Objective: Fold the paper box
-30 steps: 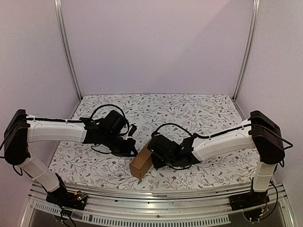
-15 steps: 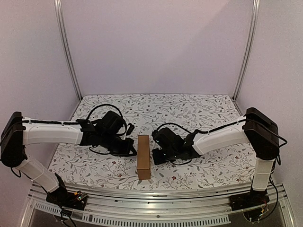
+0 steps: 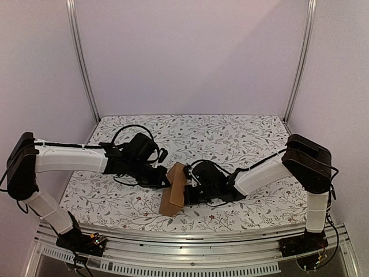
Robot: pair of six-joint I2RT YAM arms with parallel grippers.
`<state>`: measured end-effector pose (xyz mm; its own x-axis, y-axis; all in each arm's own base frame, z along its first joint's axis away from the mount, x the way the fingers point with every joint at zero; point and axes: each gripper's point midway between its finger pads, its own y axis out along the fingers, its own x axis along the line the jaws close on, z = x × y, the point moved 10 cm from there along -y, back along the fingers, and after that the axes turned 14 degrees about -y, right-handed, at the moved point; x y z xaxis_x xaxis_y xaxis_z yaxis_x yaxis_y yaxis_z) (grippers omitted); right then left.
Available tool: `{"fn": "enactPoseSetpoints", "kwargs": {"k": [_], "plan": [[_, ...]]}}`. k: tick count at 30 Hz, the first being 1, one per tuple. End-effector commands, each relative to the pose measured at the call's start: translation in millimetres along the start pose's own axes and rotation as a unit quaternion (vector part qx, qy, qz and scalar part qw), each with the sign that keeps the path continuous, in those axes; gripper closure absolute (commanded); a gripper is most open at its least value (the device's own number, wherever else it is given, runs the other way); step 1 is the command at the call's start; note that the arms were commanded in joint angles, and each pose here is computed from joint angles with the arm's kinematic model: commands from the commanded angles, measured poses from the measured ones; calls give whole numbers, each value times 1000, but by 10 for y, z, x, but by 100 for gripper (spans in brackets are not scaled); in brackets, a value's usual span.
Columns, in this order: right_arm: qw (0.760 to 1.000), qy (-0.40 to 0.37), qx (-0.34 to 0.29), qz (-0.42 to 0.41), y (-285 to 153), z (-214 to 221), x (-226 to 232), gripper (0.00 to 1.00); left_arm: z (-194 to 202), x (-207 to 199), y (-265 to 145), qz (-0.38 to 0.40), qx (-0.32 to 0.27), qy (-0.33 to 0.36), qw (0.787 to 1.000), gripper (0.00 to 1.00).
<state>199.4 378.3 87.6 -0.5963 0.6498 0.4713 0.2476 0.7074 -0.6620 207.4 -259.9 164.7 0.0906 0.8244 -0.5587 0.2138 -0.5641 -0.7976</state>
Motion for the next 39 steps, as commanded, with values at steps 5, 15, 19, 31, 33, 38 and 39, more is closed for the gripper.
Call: {"fn": "enactPoseSetpoints", "kwargs": {"k": [5,15,19,31,33,38,39], "plan": [[994,98,-22,-51,245,156,-210,100,-86,-203,93,33,6,20,999,100],[995,81,-14,52,-178,224,-511,100,-195,-150,-10,13,-17,15,1000,100],[994,48,2,98,-311,212,-532,100,-250,-131,-105,1,-31,16,999,100],[984,-20,10,179,-706,71,-480,100,-268,204,-349,-83,-79,0,993,98],[985,-22,8,168,-704,19,-429,100,-261,291,-315,-90,-71,-9,993,97],[990,-29,6,138,-594,-87,-247,100,-215,403,-109,-86,-27,-25,996,100],[990,-29,6,135,-572,-106,-225,100,-206,411,-61,-82,-19,-27,996,100]]}}
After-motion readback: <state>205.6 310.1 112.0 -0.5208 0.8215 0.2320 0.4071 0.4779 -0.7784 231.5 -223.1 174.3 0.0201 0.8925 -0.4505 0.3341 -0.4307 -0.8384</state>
